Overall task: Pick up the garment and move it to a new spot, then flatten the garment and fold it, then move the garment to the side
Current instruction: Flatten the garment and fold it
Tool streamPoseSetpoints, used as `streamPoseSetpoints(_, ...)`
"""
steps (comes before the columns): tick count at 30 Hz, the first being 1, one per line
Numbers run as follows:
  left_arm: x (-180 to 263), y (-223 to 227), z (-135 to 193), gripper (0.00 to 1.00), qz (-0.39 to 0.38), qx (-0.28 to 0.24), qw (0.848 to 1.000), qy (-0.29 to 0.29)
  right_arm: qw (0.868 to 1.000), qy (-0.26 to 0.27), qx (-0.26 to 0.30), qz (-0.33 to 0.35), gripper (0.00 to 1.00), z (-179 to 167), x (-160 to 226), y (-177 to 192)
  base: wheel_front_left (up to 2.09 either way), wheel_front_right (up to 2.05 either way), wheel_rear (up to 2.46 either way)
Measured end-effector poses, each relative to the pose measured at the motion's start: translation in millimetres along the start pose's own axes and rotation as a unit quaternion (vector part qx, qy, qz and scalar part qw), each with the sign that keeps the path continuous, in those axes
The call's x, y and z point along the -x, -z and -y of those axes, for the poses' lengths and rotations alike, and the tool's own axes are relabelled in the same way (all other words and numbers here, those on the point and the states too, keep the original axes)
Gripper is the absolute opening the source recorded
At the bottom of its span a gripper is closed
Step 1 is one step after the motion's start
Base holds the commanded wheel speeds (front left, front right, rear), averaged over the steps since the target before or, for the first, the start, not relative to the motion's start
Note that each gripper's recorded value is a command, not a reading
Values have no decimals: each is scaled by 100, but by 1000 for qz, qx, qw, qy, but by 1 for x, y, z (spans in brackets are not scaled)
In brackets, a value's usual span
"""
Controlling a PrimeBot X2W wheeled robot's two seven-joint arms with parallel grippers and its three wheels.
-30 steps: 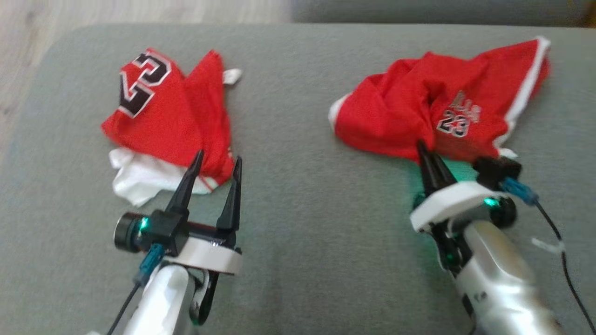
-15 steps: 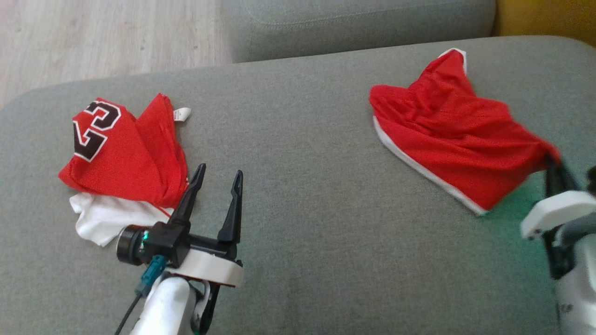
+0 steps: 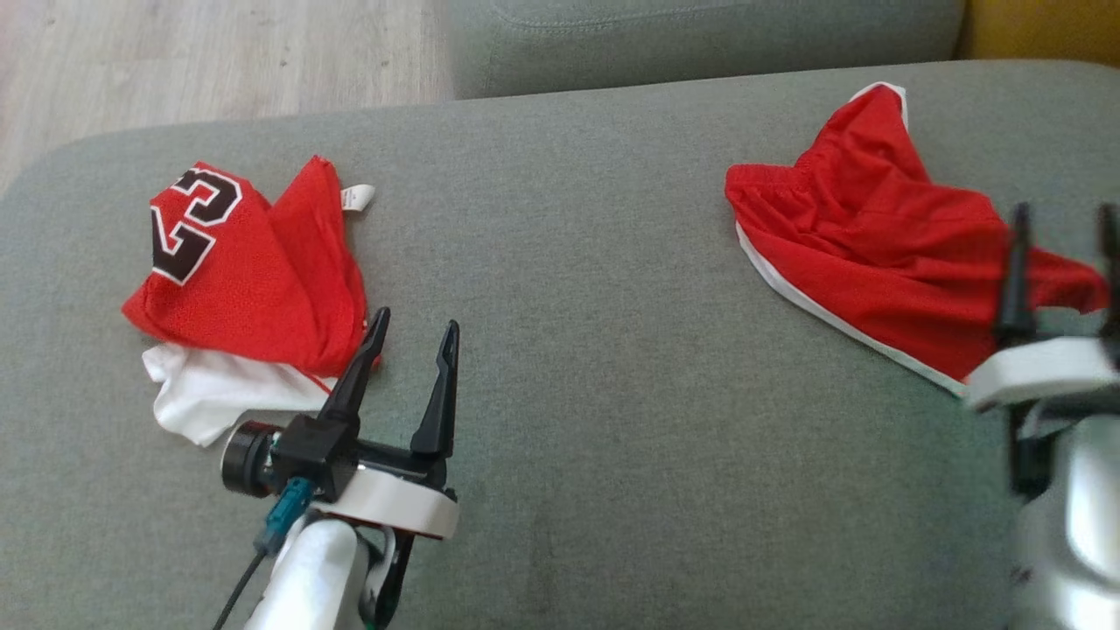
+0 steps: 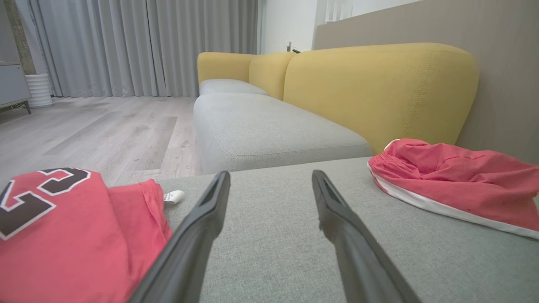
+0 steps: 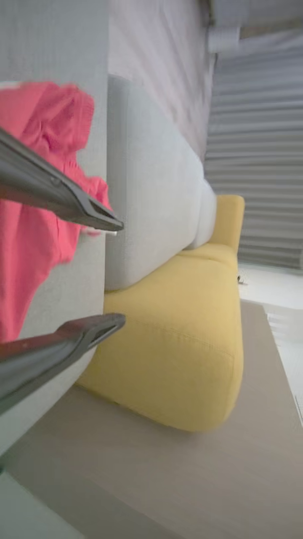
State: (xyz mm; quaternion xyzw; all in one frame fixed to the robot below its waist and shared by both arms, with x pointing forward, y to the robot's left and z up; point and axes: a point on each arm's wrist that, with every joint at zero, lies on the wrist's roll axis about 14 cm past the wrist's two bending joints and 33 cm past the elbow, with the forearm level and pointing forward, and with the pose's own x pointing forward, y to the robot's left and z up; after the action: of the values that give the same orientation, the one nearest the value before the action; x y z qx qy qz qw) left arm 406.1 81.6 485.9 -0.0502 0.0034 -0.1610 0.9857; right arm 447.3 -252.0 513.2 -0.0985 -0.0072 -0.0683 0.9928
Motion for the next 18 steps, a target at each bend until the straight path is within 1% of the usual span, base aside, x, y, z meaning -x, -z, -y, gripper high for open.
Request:
streamPoseSetpoints(2,1,-2,0,100,3,0,1000,-1,999,-29,-39,18,100,-19,6,-5,0,0,0)
streamPoseSetpoints(3,0,-3,0,100,4,-1,1000,-2,997,-50,-58,21,100,-35,13,-4,0,0,0)
streamPoseSetpoints(5,-1,-3,0,100,4,-3,1000,-1,992,-87,-89,20,100,-62,29,-2,0,0,0)
streamPoseSetpoints(7,-2,-3,1,100,4,-2,1000,1,987,-113,-111,21,100,-79,42,-3,0,0,0)
streamPoseSetpoints(9,-2,-2,2,100,3,-5,1000,2,984,-135,-114,26,100,-92,48,-7,0,0,0)
streamPoseSetpoints(13,0,2,-2,100,-3,-5,1000,-3,978,-172,-115,31,100,-118,49,-12,0,0,0)
streamPoseSetpoints(18,2,7,-13,100,-10,-4,1000,-15,971,-219,-95,-6,100,-152,44,9,0,0,0)
